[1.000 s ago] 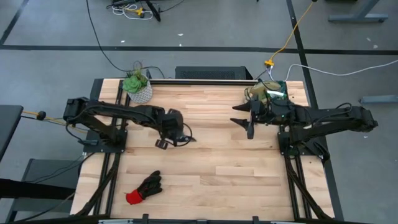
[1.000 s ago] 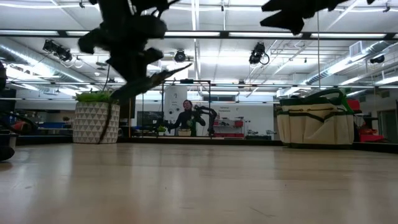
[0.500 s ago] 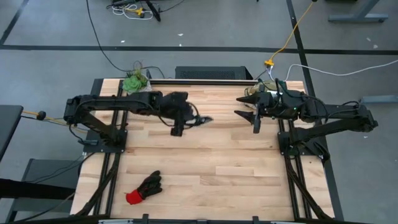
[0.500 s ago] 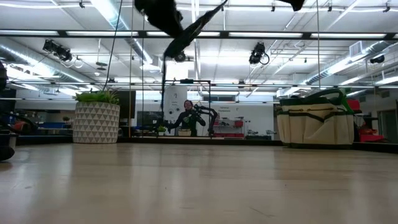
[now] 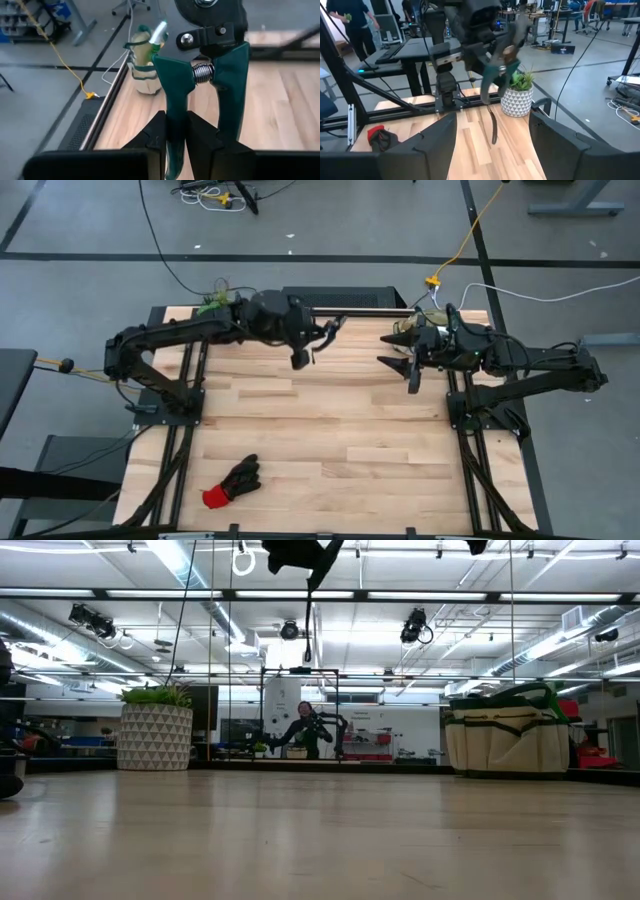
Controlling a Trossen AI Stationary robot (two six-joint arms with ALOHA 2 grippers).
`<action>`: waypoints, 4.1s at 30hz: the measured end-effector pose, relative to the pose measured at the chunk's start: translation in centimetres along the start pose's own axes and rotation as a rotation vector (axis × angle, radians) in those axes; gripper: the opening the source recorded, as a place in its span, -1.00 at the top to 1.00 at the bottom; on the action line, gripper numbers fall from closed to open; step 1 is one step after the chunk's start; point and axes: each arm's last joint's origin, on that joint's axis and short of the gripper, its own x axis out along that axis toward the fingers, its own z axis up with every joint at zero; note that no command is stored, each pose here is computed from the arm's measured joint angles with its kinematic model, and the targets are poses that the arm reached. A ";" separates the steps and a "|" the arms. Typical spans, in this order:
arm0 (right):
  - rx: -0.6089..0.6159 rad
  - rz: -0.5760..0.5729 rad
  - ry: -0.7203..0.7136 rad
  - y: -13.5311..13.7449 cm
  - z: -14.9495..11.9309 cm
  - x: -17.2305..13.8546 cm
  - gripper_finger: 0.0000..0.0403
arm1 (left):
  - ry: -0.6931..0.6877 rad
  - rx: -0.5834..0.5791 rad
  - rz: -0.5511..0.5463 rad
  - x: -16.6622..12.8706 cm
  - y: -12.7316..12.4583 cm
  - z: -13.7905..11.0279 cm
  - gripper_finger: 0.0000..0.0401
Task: Pick & Place Garden tools in Gardening bag
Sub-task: Put the green shear scissors into the brown gardening bag
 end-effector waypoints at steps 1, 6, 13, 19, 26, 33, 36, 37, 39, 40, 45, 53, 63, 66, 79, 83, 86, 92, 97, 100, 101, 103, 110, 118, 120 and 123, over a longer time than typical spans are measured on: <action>0.001 0.000 -0.005 0.0 0.1 0.0 -0.25 | -0.007 -0.024 -0.002 -0.1 0.3 0.1 0.73; -0.006 0.000 -0.013 0.0 1.4 -0.6 -0.22 | -0.031 -0.102 -0.034 -0.3 1.2 0.5 0.73; -0.100 -0.022 -0.044 -0.2 4.0 -2.0 -0.10 | -0.095 -0.159 -0.049 -0.3 1.4 1.1 0.73; -0.159 -0.031 -0.085 -0.2 6.2 -3.1 -0.02 | -0.177 -0.202 -0.049 -0.4 1.5 1.8 0.73; -0.231 -0.106 -0.055 -0.3 8.7 -3.2 -0.03 | -0.195 -0.233 -0.051 -0.2 1.5 2.0 0.73; -0.328 -0.157 -0.019 -0.2 10.2 -2.3 -0.16 | -0.241 -0.308 -0.107 2.6 1.1 2.0 0.73; -0.364 -0.153 0.031 -0.1 10.3 -2.1 -0.24 | -0.290 -0.357 -0.129 3.8 1.2 2.2 0.73; -0.374 -0.151 0.042 -0.1 10.4 -2.1 -0.27 | -0.293 -0.374 -0.137 4.2 1.3 2.1 0.73; -0.398 -0.151 0.086 -0.1 10.1 -1.9 -0.32 | -0.325 -0.402 -0.144 4.9 1.4 2.2 0.73; -0.402 -0.153 0.101 -0.1 10.0 -1.9 -0.33 | -0.320 -0.410 -0.146 5.0 1.5 2.1 0.73; -0.381 -0.155 0.164 -0.2 9.3 -1.8 -0.39 | -0.343 -0.445 -0.155 5.9 1.5 2.1 0.73; -0.507 -0.136 0.248 -0.2 8.6 -1.9 -0.37 | -0.348 -0.459 -0.174 6.4 1.5 2.0 0.73; -0.267 -0.084 0.241 0.1 8.4 -1.1 -0.36 | -0.362 -0.318 -0.153 6.3 1.4 2.0 0.72; -0.184 -0.047 0.242 0.3 8.3 -0.7 -0.36 | -0.390 -0.265 -0.142 6.3 1.4 2.3 0.73; 0.149 0.049 0.130 0.9 9.4 0.1 -0.36 | -0.593 0.090 -0.201 5.4 1.2 3.7 0.73; 0.190 0.049 0.116 0.9 9.5 0.1 -0.36 | -0.622 0.136 -0.194 5.3 1.2 3.9 0.73; 0.172 0.049 0.122 0.9 9.5 0.1 -0.36 | -0.659 0.153 -0.192 5.1 1.2 4.2 0.73; 0.036 0.053 0.125 0.9 9.4 0.3 -0.36 | -0.689 0.134 -0.206 4.9 1.2 4.5 0.72; -0.033 0.049 0.162 1.1 8.8 1.6 -0.36 | -0.695 0.119 -0.240 4.8 1.1 4.5 0.73; -0.067 0.052 0.200 1.2 8.2 2.7 -0.36 | -0.695 0.107 -0.246 4.8 1.0 4.5 0.72; -0.077 0.052 0.208 1.3 8.1 2.9 -0.36 | -0.695 0.107 -0.246 4.8 1.0 4.5 0.72; -0.094 0.053 0.218 1.3 7.9 3.4 -0.36 | -0.695 0.105 -0.247 4.8 1.0 4.5 0.72; -0.143 0.027 0.233 1.4 7.6 4.1 -0.36 | -0.693 0.098 -0.247 4.8 1.0 4.5 0.72; -0.147 0.028 0.231 1.4 7.6 4.0 -0.36 | -0.693 0.097 -0.247 4.8 1.0 4.5 0.72; -0.148 0.027 0.231 1.4 7.6 4.0 -0.36 | -0.693 0.096 -0.247 4.8 1.0 4.5 0.72; -0.146 0.027 0.224 1.4 7.7 4.1 -0.36 | -0.693 0.096 -0.247 4.8 1.0 4.5 0.72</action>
